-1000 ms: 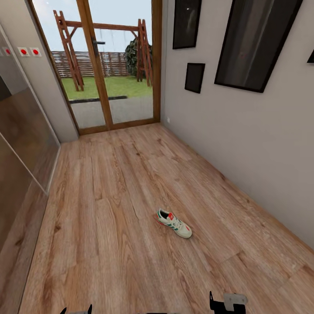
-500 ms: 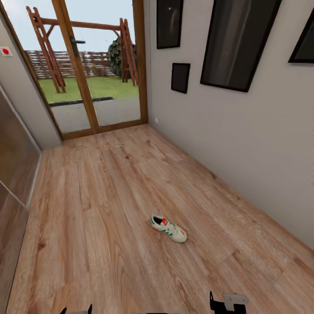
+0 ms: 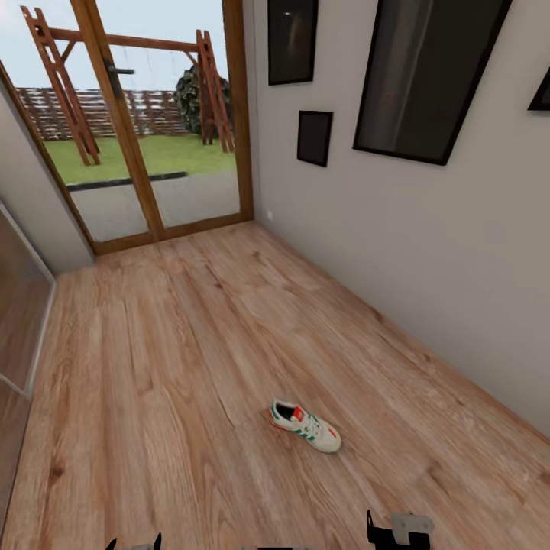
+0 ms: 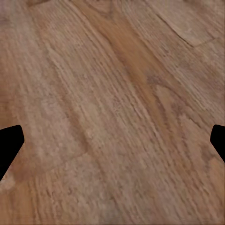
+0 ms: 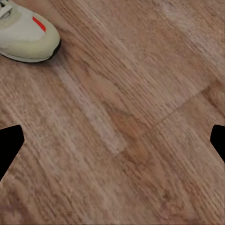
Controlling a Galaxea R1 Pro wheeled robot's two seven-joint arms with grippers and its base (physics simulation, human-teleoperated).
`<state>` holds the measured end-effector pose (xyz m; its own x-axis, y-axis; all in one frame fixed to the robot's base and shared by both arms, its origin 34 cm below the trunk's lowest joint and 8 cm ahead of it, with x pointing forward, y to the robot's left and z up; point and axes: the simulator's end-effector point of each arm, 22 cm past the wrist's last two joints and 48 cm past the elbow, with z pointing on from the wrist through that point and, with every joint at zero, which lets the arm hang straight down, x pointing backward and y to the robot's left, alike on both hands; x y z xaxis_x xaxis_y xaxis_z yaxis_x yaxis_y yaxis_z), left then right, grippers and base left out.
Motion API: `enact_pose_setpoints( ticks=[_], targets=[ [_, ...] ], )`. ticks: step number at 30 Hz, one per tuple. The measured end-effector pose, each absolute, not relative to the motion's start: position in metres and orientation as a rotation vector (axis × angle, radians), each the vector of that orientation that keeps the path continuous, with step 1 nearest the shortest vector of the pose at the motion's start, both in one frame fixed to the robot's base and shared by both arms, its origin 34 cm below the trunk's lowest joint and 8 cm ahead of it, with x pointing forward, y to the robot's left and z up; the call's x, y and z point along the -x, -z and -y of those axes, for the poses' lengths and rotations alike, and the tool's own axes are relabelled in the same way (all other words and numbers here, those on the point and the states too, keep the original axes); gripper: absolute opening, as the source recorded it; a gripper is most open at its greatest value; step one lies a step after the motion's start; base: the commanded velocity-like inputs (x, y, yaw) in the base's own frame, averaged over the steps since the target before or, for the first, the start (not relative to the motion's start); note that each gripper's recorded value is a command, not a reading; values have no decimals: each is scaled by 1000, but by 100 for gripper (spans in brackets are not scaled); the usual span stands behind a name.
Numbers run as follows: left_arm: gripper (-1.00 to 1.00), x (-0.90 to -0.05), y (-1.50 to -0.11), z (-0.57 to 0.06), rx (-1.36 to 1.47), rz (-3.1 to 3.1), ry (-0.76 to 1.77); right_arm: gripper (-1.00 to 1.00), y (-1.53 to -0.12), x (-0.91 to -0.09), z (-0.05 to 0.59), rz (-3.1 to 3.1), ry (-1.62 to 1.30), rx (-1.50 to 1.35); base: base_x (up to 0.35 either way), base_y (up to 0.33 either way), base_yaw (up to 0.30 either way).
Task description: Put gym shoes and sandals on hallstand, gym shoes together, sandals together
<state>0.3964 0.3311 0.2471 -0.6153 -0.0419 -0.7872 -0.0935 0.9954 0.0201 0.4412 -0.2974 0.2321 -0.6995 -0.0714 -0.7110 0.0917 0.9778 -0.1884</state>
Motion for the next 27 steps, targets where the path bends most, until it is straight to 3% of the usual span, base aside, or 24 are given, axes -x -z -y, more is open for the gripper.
enact_pose_setpoints(
  ticks=[16,27],
  targets=[
    [100,-396,-247,-331,94,-2234,-73,100,-232,-441,300,-2331,271,-14,265,211,-225],
    [100,-396,-247,-331,94,-2235,-73,100,-232,-441,300,-2331,272,-14,74,67,-264]
  ],
)
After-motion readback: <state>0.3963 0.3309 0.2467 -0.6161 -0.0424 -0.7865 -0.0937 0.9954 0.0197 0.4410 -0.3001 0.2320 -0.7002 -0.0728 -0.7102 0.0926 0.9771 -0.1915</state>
